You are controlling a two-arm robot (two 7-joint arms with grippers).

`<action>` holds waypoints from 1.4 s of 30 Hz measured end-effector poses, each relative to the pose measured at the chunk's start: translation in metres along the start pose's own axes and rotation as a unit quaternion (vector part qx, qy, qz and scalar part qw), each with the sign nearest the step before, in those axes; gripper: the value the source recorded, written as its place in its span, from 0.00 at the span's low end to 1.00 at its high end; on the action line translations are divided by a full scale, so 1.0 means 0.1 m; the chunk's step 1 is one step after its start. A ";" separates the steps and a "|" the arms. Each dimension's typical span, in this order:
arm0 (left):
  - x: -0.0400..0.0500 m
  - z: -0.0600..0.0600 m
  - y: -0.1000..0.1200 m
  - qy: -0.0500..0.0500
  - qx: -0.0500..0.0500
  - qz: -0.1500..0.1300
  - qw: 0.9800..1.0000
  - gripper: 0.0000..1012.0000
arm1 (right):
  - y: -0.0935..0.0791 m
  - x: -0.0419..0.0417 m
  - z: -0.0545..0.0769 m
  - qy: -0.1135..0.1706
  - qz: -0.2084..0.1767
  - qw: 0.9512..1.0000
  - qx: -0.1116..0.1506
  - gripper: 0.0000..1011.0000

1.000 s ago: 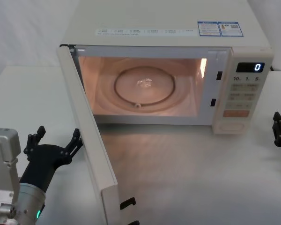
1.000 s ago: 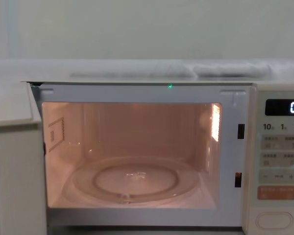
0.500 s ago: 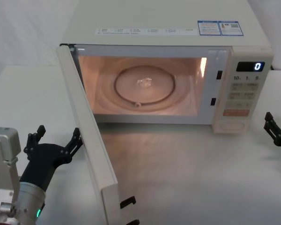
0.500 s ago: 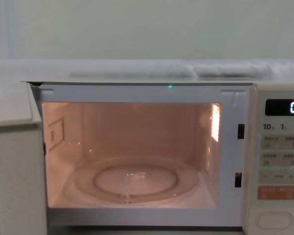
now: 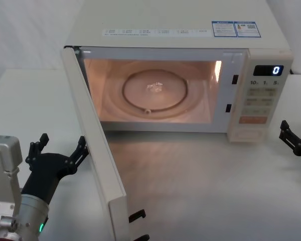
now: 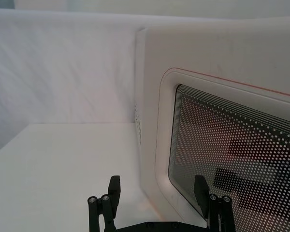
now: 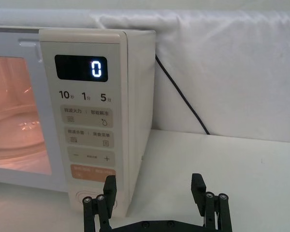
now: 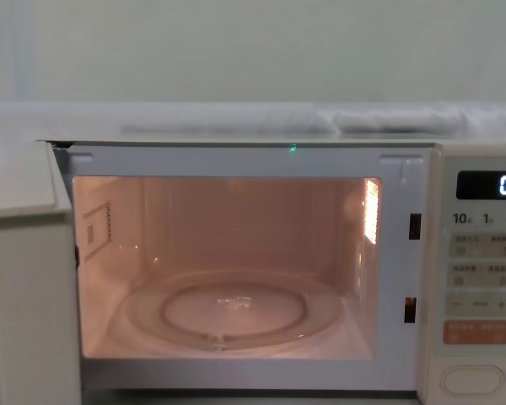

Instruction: Press the button to open the microwave door with one hand; close the microwave door with the other hand.

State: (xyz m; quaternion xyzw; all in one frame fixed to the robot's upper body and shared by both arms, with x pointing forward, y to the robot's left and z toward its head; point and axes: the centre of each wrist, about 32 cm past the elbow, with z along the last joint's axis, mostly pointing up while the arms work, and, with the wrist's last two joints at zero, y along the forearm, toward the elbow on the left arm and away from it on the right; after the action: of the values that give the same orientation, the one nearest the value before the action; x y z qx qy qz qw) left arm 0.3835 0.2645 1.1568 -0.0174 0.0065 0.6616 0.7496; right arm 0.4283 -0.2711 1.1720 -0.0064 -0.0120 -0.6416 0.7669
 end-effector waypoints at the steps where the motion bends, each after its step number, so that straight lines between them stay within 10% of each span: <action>1: 0.000 0.00 0.00 0.000 0.000 0.000 1.000 0.99 | 0.00 0.000 0.00 0.000 0.000 1.000 0.000 0.99; 27: -0.007 0.03 0.01 0.005 -0.007 -0.003 1.000 0.98 | 0.00 0.000 0.00 0.000 0.000 1.000 0.000 0.99; 42: -0.005 0.02 0.01 0.006 -0.007 -0.004 1.000 0.59 | 0.00 0.000 0.00 0.000 0.000 1.000 0.000 0.99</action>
State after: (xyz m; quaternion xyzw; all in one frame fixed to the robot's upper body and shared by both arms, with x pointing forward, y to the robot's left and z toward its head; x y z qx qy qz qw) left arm 0.3824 0.2643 1.1590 -0.0265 0.0059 0.6588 0.7519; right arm 0.4283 -0.2712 1.1719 -0.0064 -0.0120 -0.6415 0.7670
